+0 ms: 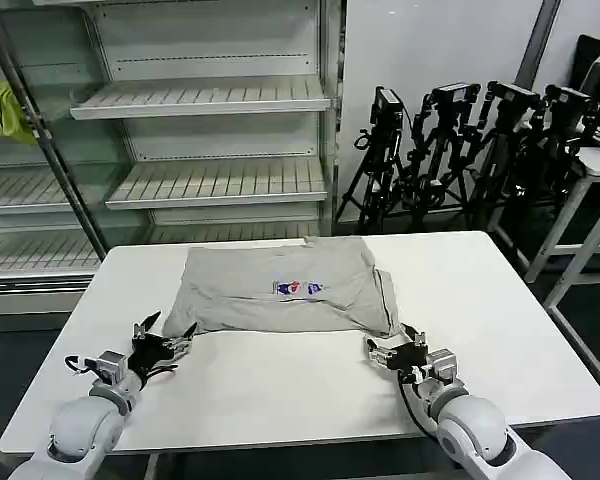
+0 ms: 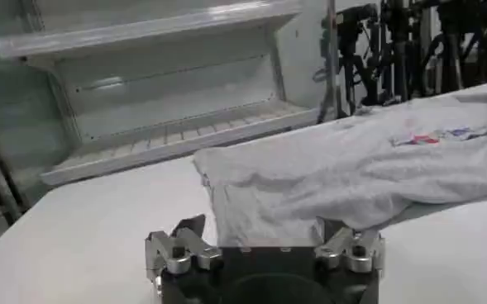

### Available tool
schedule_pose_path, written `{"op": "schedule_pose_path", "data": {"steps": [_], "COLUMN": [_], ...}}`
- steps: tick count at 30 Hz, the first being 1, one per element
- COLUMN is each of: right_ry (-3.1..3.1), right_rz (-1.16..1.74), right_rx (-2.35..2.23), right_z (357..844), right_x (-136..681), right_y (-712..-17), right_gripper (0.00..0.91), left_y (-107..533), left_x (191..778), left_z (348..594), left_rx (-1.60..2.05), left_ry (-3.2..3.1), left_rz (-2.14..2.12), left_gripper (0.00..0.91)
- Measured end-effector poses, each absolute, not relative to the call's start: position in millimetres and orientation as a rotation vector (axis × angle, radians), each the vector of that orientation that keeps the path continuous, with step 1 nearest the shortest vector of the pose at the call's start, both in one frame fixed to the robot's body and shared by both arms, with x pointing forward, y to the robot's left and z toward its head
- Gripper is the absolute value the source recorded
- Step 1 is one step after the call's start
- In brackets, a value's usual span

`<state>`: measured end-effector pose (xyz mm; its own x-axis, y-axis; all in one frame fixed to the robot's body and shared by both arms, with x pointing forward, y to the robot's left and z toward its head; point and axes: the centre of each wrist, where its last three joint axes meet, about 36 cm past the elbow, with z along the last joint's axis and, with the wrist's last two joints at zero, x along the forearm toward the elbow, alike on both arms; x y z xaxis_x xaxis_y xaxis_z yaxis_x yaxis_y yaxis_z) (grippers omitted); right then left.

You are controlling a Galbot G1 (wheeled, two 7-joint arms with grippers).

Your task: Fold and organize the clothes.

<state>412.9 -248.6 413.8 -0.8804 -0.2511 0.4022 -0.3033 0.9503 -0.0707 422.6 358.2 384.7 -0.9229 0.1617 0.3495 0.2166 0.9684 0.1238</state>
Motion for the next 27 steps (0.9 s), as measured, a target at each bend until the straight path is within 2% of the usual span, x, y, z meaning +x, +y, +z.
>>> {"op": "schedule_pose_path", "data": {"steps": [1, 6, 7, 17, 27], "right_ry": [-2.707, -2.705, -2.705, -2.709, -2.708], "right_rz": [0.186, 0.195, 0.197, 0.201, 0.2], "right_rx": [0.402, 0.401, 0.401, 0.398, 0.399], "right_z": [413, 414, 414, 415, 414], "right_x": [412, 411, 411, 410, 409], "right_y": [-249, -251, -252, -254, -256], "right_gripper": [0.907, 0.907, 0.907, 0.907, 0.907], "left_y": [358, 357, 356, 351, 357], "left_x": [422, 420, 419, 414, 412], "left_z": [384, 387, 388, 404, 437], "left_rx": [-0.273, -0.267, -0.266, -0.276, -0.265], "left_ry": [-2.768, -2.727, -2.72, -2.651, -2.644], "left_rz": [-0.215, -0.17, -0.164, -0.138, -0.197], "left_gripper": [0.867, 0.877, 0.907, 0.907, 0.907]}}
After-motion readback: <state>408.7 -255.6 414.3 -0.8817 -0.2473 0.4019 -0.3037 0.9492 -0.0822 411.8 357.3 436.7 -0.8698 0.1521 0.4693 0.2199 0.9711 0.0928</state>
